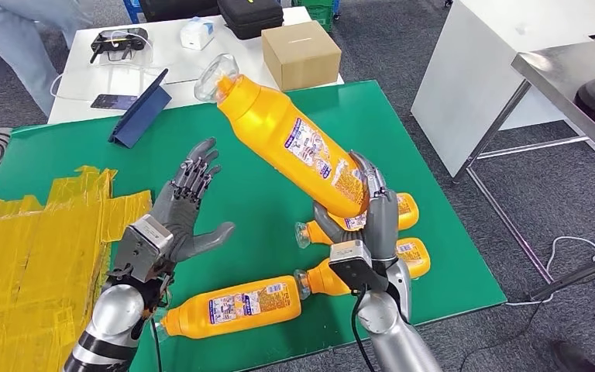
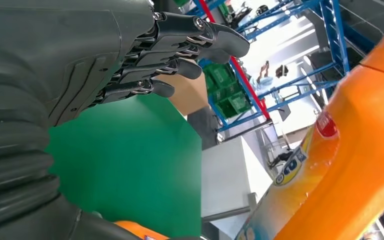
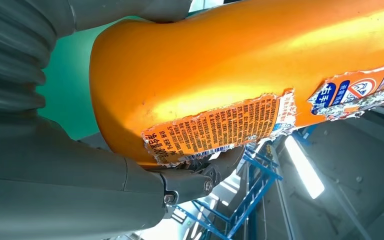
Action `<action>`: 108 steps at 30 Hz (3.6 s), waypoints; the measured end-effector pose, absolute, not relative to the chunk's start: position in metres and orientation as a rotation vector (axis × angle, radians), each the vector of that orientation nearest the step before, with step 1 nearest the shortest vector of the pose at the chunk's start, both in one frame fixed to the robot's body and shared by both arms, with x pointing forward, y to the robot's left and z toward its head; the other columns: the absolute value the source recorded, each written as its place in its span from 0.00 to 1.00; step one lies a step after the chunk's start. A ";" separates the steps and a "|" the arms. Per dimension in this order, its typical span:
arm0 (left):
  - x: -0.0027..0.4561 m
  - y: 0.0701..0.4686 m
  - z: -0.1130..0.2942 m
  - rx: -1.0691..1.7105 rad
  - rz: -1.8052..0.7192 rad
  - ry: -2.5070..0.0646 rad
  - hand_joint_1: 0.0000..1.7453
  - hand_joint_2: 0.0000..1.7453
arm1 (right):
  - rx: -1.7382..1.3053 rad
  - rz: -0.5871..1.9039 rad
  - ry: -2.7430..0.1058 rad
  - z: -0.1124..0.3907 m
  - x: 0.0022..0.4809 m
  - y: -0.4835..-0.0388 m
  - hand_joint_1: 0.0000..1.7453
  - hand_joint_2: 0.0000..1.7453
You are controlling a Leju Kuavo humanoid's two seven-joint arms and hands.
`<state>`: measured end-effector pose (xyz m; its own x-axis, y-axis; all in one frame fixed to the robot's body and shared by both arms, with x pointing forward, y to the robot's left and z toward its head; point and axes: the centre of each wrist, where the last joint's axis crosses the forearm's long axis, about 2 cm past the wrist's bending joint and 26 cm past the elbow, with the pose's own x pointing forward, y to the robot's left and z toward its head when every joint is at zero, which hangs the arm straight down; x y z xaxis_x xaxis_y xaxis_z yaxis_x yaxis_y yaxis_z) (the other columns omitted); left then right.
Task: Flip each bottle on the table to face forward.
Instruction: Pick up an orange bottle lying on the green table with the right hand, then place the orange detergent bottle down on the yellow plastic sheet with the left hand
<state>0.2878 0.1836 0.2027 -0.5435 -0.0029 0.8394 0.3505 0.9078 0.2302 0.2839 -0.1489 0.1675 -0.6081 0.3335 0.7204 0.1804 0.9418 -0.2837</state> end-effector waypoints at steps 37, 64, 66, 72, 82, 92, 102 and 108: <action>0.303 0.182 0.207 -0.586 -0.415 -2.004 0.00 1.00 | -0.109 0.646 -2.115 0.131 0.268 -0.071 1.00 1.00; 0.301 0.183 0.200 -0.521 -0.375 -2.008 1.00 1.00 | -0.051 0.711 -2.062 0.118 0.265 -0.058 1.00 1.00; 0.300 0.183 0.200 -0.512 -0.372 -2.012 1.00 1.00 | -0.046 0.704 -2.065 0.119 0.264 -0.058 0.96 1.00; 0.299 0.183 0.202 -0.414 -0.371 -2.076 1.00 1.00 | -0.034 0.642 -2.118 0.128 0.259 -0.062 0.00 1.00; 0.310 0.226 0.223 0.402 -0.447 -2.274 1.00 1.00 | 0.009 0.374 -2.405 0.191 0.239 -0.088 0.00 1.00; 0.327 0.259 0.247 0.673 -0.469 -2.275 1.00 1.00 | 0.008 0.267 -2.548 0.221 0.223 -0.110 0.00 1.00; 0.337 0.267 0.260 0.995 -0.605 -2.188 1.00 1.00 | 0.013 0.240 -2.587 0.227 0.220 -0.116 0.00 1.00; 0.377 0.289 0.276 1.377 -0.879 -1.867 1.00 1.00 | 0.046 0.191 -2.629 0.238 0.217 -0.123 0.00 1.00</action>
<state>0.3770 0.2893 0.2755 -0.2384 -0.9649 0.1101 -0.5298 0.2243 0.8179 0.2169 -0.1227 0.2382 -0.8746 0.0024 0.4848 -0.0677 0.9896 -0.1270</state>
